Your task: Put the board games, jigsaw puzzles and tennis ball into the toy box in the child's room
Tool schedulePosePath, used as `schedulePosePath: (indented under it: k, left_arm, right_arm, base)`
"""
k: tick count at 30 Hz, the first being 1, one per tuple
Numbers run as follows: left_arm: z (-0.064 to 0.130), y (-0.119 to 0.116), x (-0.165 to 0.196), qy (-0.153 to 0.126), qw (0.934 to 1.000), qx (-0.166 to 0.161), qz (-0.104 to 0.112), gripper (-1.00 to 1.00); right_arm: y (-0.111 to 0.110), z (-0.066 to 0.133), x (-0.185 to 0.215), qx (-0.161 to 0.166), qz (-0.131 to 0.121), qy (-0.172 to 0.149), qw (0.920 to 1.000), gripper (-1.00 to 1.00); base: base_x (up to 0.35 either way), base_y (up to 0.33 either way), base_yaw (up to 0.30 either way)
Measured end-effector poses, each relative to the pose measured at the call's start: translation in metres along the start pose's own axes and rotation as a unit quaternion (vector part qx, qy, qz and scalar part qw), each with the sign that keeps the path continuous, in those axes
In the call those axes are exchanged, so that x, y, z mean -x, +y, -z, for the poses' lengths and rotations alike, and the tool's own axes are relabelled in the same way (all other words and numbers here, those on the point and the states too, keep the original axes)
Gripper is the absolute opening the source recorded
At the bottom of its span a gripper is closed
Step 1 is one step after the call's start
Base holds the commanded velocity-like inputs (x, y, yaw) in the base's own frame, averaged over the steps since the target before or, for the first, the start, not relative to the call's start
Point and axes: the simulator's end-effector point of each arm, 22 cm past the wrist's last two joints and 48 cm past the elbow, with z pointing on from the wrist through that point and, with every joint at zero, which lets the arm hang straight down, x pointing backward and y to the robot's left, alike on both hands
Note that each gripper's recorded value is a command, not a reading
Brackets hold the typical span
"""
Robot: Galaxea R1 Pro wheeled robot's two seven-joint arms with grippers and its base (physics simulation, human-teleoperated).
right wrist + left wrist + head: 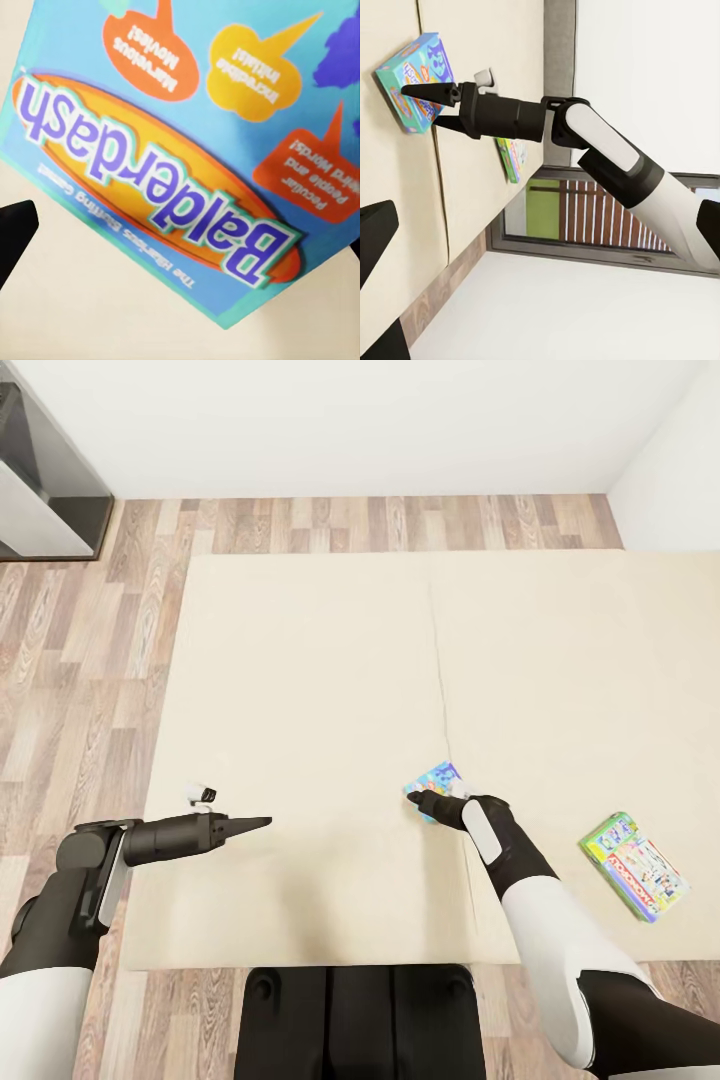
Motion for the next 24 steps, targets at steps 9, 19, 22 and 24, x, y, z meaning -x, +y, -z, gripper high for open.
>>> schedulePosePath:
  k: [9, 19, 22, 24]
  left_arm:
    - [-0.0002, 0.0, -0.0002, 0.0, 1.0, 0.0, 0.0, 1.0]
    - [-0.0002, -0.0002, -0.0001, 0.0, 1.0, -0.001, 0.0, 1.0]
    - [-0.0002, -0.0003, -0.0001, 0.0, 1.0, -0.001, 0.0, 1.0]
    - [-0.0001, -0.0002, 0.0, 0.0, 1.0, -0.001, 0.0, 1.0]
  right_arm:
    - [0.0005, -0.0002, -0.0003, 0.0, 0.0, 0.0, 1.0, 1.0]
    - [-0.001, 0.0001, 0.0, -0.001, 0.001, 0.0, 1.0, 1.0]
    - [-0.0011, 0.0001, 0.0002, -0.001, 0.001, 0.0, 1.0, 1.0]
    - [-0.0009, 0.0002, 0.0004, -0.001, 0.001, 0.0, 1.0, 1.0]
  base:
    - [-0.045, 0.107, 0.0]
    - [-0.004, 0.008, 0.0]
    - [0.0, 0.0, 0.0]
    - [0.0, 0.0, 0.0]
